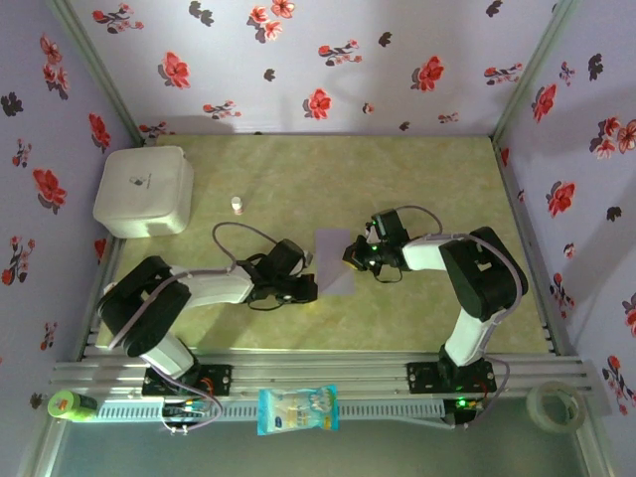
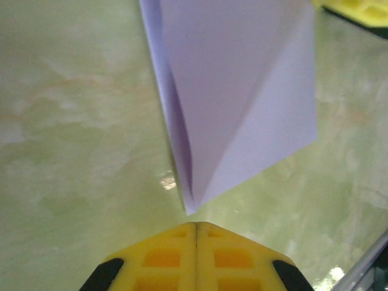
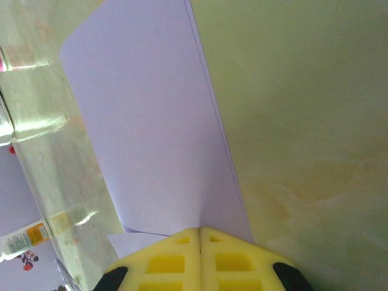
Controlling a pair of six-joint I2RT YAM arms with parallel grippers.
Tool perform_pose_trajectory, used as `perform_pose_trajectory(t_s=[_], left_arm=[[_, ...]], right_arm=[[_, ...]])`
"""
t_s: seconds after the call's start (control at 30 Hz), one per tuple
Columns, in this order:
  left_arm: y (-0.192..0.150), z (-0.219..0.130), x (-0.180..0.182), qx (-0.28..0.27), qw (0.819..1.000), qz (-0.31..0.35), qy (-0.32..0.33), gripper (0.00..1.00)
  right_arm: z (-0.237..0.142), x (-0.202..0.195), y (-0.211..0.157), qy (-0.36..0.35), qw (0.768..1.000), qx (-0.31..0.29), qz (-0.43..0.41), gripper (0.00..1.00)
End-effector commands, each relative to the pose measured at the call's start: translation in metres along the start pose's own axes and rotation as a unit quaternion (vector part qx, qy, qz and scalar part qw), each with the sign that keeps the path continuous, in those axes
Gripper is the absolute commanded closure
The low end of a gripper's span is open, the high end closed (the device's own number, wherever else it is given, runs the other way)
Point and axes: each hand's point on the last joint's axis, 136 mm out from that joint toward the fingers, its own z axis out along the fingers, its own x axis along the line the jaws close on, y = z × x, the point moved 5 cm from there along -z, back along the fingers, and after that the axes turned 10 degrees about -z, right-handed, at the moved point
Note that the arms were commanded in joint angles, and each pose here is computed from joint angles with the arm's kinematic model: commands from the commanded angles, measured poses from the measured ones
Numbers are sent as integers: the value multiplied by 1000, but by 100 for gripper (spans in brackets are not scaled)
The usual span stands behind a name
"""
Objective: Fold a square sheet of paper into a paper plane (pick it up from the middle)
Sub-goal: Fold the triangle a second time at the center of the table, then turn over the paper at the center of the table.
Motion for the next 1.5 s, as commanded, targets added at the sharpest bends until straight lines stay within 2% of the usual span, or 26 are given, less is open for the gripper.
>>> perform_pose_trajectory(t_s=[0.0, 0.17, 0.27, 0.43, 0.53, 0.73, 0.97, 1.47], left_arm=[[20, -14, -20, -36, 999, 27, -14, 96], [55, -11, -43, -52, 997, 39, -40, 96], [72, 0, -46, -54, 997, 43, -33, 96], [80, 20, -28, -41, 999, 29, -6, 97], [79, 26, -20, -35, 999, 25, 1, 97], [72, 34, -6, -18, 999, 27, 17, 97], [59, 41, 12, -2, 999, 19, 35, 97], [49, 44, 19, 4, 999, 10, 35, 98]], right_arm=[[5, -29, -16, -66, 997, 33, 25, 100], [-5, 7, 6, -21, 1000, 15, -16, 90], [-17, 23, 16, -13, 999, -6, -32, 81], [-35, 18, 11, -53, 998, -25, -25, 73], [-45, 14, -2, -51, 998, -30, -11, 71], [-53, 9, -35, -36, 999, -9, 12, 69], [-48, 2, -68, -74, 997, 32, 15, 69], [-34, -3, -76, -107, 993, 54, 11, 68]])
